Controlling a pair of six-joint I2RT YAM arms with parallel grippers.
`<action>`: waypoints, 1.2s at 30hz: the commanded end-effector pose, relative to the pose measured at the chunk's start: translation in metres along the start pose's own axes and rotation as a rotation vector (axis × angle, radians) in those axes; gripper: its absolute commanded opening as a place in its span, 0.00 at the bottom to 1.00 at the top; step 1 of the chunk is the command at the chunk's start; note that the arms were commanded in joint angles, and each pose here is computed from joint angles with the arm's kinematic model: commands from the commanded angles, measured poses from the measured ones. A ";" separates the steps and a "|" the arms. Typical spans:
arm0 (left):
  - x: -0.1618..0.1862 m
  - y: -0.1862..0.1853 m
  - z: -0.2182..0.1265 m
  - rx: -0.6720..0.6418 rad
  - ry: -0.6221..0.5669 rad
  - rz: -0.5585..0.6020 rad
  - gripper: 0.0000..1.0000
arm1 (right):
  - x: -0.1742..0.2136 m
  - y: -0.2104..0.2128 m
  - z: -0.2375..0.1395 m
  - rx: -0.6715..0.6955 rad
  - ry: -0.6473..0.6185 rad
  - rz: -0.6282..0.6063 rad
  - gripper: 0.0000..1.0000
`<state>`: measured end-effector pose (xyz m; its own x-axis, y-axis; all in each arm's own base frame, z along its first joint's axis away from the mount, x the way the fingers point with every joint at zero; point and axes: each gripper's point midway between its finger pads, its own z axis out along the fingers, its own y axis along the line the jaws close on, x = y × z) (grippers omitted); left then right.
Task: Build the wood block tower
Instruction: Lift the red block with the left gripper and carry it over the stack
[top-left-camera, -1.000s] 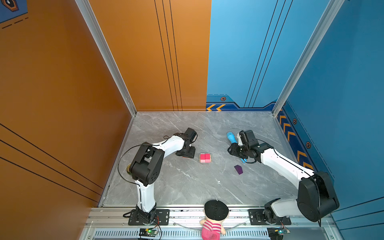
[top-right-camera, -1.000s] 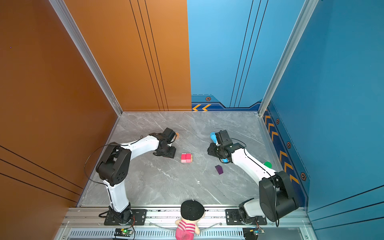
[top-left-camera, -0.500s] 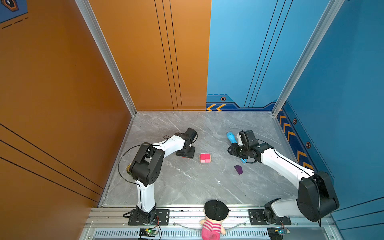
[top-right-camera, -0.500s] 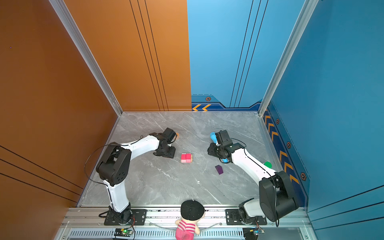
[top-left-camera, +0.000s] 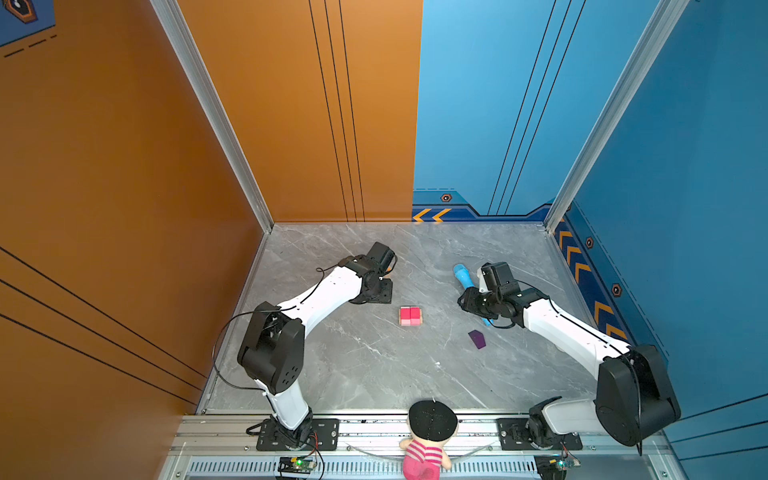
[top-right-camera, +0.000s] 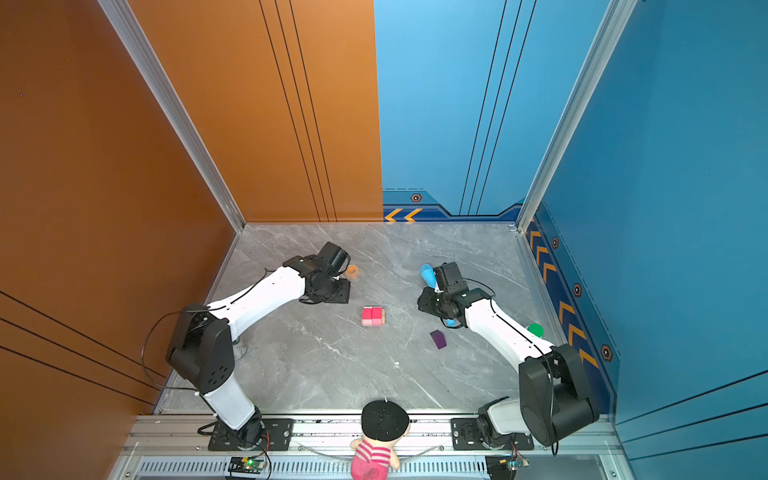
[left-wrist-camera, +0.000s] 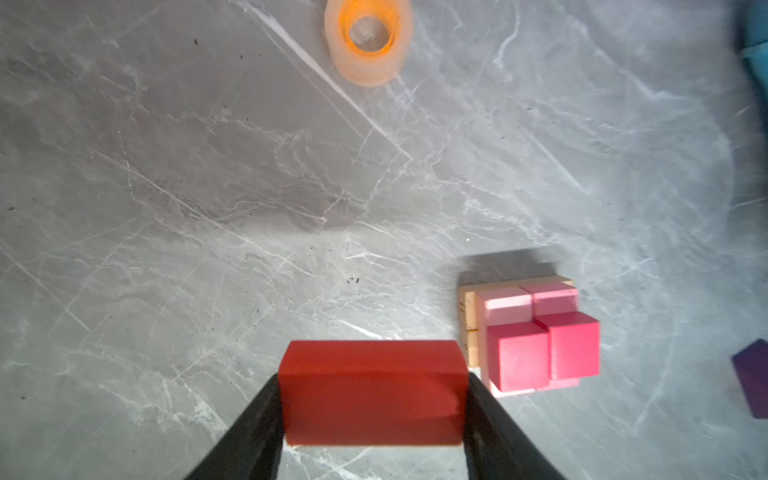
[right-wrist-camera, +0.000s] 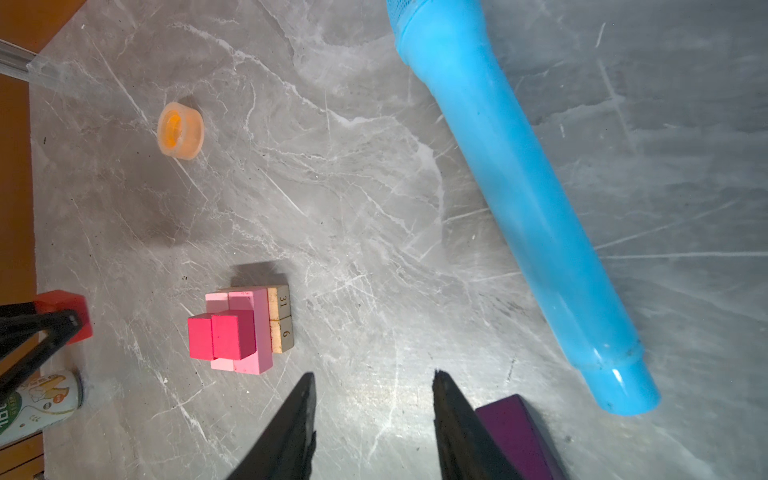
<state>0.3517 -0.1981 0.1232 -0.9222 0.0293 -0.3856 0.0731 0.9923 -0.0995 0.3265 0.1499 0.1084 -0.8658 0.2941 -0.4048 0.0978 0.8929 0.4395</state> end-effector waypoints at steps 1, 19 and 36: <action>0.004 -0.006 -0.016 -0.019 0.004 -0.024 0.57 | -0.002 0.001 -0.003 -0.033 -0.021 0.000 0.47; 0.017 -0.072 0.003 -0.035 0.054 0.008 0.55 | -0.002 -0.013 0.000 -0.083 -0.024 0.026 0.47; 0.026 -0.085 0.018 -0.073 0.066 -0.045 0.56 | 0.000 -0.024 -0.002 -0.107 -0.041 0.057 0.47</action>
<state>0.3272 -0.2837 0.1042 -0.9491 0.0044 -0.3151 0.0294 0.9968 -0.0746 0.3241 0.1289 0.0946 -0.8472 0.3681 -0.3831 0.1204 0.8354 0.5363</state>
